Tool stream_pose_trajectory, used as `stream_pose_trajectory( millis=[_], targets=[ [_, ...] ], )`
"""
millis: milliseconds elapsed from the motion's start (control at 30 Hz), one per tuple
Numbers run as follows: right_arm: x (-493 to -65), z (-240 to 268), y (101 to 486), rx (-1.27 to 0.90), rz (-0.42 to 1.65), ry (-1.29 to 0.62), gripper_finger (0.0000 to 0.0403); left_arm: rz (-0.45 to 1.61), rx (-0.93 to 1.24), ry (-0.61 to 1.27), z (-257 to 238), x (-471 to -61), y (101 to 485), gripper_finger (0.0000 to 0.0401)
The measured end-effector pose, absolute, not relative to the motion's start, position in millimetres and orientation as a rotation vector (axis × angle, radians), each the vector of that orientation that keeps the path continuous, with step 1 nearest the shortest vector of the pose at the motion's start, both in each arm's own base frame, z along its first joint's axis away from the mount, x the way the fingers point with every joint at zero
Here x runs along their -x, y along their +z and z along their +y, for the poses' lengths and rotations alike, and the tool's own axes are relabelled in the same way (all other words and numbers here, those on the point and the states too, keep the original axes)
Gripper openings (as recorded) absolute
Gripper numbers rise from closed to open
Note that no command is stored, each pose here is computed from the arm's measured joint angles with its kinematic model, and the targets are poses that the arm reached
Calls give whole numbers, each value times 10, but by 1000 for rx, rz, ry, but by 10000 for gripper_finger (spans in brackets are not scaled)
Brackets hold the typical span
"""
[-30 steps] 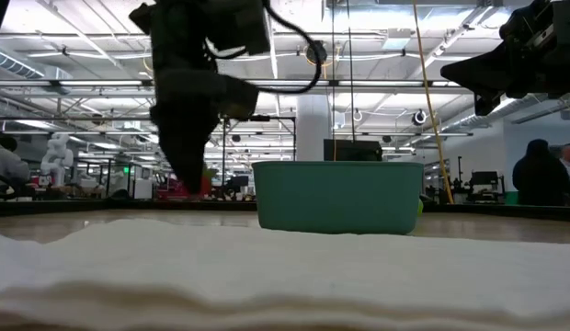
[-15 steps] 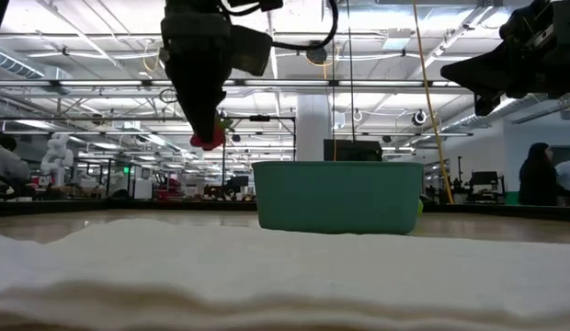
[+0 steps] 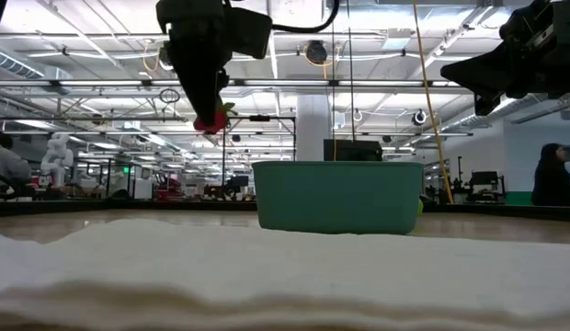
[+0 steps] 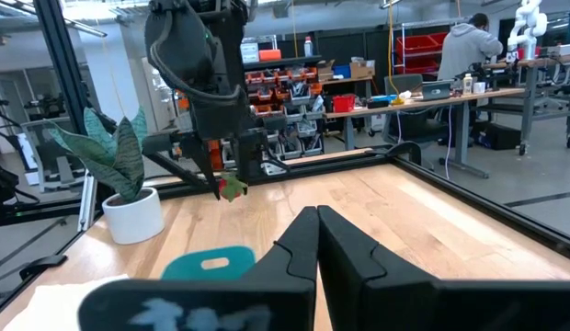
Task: Pick and placing Produce into tupperware
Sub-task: Put the red strawberry into the blue bin
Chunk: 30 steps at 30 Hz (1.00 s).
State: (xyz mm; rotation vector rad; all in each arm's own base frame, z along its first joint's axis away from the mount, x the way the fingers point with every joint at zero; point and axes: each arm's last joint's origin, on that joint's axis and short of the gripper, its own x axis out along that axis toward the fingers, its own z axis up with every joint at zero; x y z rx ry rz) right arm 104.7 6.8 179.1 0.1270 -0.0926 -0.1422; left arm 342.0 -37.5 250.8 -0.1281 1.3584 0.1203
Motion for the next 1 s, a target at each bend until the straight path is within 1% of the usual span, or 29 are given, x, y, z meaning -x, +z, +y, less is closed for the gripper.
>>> stream_pose_trajectory(
  millis=[333,500,733,1000],
  targets=[
    [-1047,68,1792,-127,-94,-142,0,1245,180,138,-260,-3237,2869,141],
    [-1047,68,1791,-128,-93,-142,0,1229,247,154,-148,-3164,2968,141],
    [-1047,68,1791,-128,-93,-142,0,1254,268,190,-30,-3120,2978,141],
    [-1047,68,1791,-127,-93,-142,0,1250,256,188,0,-3124,2978,141]
  ],
)
